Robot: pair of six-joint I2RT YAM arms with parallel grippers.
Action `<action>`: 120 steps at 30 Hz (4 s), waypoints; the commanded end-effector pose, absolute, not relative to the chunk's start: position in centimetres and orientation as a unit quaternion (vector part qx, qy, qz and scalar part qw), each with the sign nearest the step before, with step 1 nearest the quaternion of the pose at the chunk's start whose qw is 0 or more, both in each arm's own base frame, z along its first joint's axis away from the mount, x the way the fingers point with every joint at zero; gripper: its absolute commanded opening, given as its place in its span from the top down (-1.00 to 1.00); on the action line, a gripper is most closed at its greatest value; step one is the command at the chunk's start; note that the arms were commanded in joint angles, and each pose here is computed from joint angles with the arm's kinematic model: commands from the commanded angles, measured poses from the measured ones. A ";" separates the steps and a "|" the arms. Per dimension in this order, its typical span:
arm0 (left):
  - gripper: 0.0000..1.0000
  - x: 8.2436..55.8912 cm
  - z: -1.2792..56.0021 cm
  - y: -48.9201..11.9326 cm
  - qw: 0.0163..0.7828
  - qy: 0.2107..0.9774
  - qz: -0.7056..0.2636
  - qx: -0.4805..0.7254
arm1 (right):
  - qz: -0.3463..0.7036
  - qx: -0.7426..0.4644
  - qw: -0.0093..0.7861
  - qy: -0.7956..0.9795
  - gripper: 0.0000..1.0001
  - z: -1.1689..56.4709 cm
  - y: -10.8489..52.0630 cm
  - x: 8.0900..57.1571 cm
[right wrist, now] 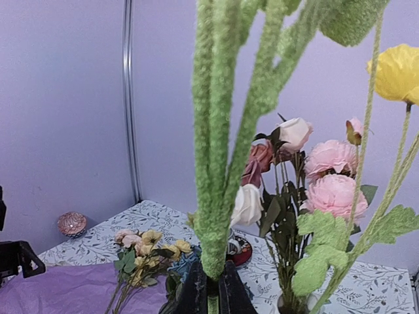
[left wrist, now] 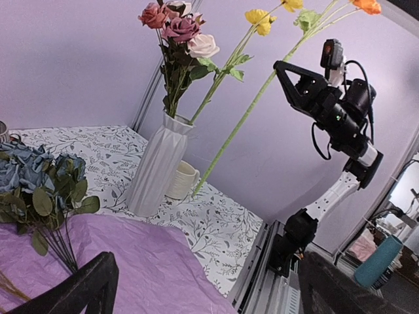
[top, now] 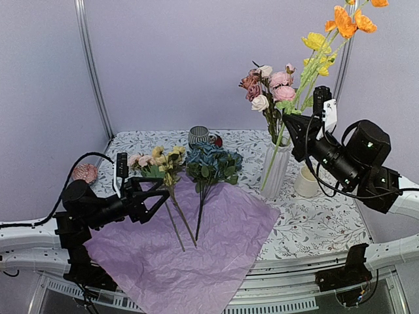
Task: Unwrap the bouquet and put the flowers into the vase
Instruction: Place the fake flower in the vase, then pick up the fake flower from the flattened wrapping paper.
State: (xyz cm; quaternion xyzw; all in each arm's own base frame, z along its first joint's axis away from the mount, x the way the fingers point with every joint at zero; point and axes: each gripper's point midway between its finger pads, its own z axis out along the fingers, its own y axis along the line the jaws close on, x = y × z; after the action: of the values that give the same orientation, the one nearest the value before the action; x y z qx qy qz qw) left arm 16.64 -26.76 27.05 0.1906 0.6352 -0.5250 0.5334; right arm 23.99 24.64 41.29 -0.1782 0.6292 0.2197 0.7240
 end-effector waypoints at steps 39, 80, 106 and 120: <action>-0.90 16.9 27.1 -27.4 0.533 0.634 -0.527 0.191 | 0.067 -0.126 0.735 0.663 0.94 40.6 23.4 33.7; -0.96 21.6 21.7 -24.5 0.505 0.756 -0.411 0.064 | 0.281 -0.237 0.537 0.760 -0.30 30.2 25.9 27.2; 0.02 27.8 9.1 -24.0 0.313 0.887 -0.333 -0.072 | 0.394 -0.329 0.443 0.735 -0.28 23.1 35.5 21.7; 0.24 29.5 6.1 -20.9 0.305 0.908 -0.241 -0.157 | 0.386 -0.325 0.441 0.742 -0.28 21.6 35.4 22.0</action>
State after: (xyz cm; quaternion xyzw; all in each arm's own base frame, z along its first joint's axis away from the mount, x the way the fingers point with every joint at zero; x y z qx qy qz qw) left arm 28.39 -22.83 6.30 -0.1221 0.9073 -0.2750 0.2936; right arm 21.96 35.12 21.77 -0.3279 0.7455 0.3816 0.4371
